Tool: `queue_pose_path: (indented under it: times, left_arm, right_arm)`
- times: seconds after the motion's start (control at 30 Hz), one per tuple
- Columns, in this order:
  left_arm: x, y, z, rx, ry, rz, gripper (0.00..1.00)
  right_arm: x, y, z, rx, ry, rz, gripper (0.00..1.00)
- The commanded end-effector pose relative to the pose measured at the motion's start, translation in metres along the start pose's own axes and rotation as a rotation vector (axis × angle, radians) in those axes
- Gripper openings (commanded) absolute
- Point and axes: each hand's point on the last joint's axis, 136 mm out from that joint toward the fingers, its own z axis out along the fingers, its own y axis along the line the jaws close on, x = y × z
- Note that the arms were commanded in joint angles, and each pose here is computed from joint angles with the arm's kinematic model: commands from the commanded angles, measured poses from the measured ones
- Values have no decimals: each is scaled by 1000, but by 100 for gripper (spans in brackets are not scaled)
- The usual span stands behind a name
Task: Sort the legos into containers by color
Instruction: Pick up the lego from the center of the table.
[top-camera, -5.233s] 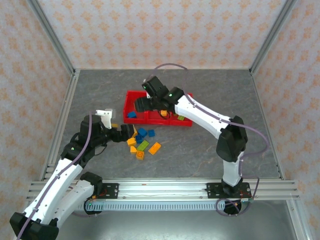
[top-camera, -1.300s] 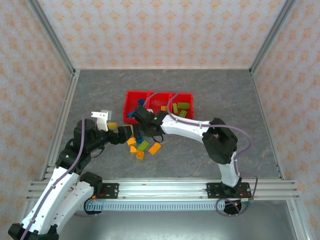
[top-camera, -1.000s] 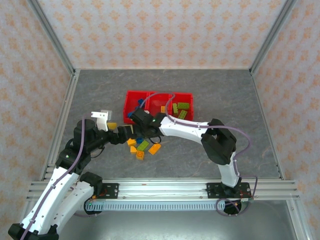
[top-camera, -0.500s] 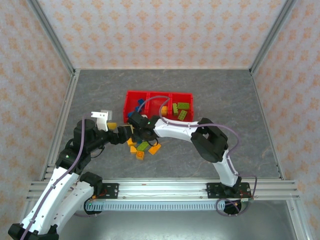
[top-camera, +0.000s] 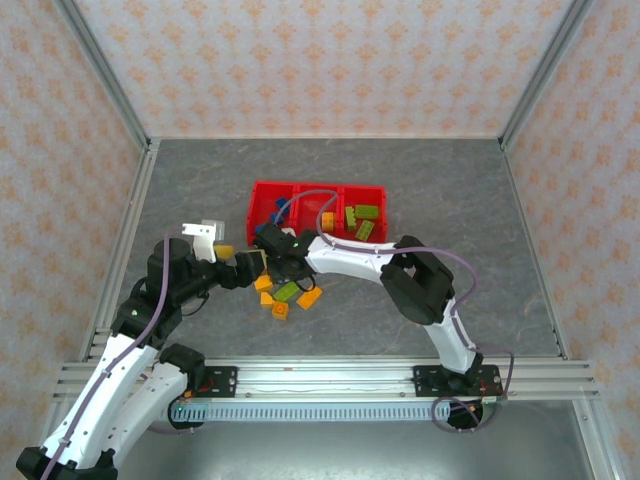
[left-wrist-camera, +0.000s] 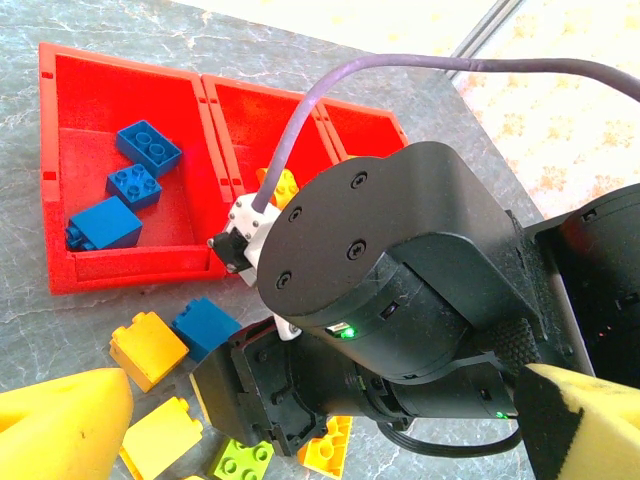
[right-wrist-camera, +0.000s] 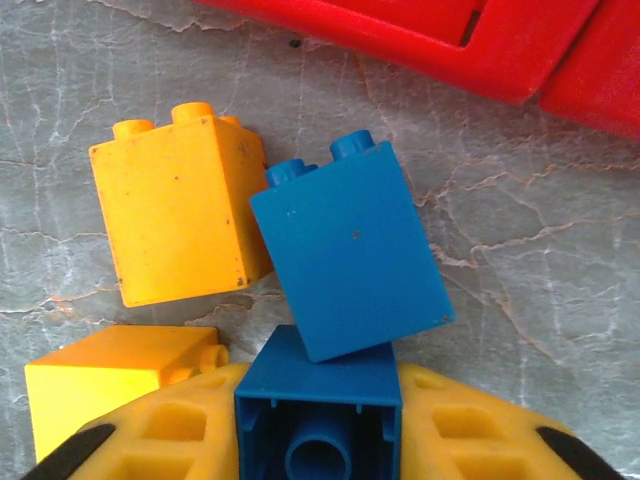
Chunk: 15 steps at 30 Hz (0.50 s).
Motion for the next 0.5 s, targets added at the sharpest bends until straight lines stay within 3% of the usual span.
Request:
queue_pose_path:
  times: [0.0,0.23,0.47]
  left_arm:
    - [-5,-2,-1,4,-27,7,99]
    - [-6,-3,-3,5,-37,9,99]
    - [-8,-4,-6,7,-52,13,99]
  right_arm:
    - [-13,1,-21,18,-54,-14,29]
    - [-43,24,-69,-121,-176,-36,27]
    - [-87,23,-94,-167,-274,-3,24]
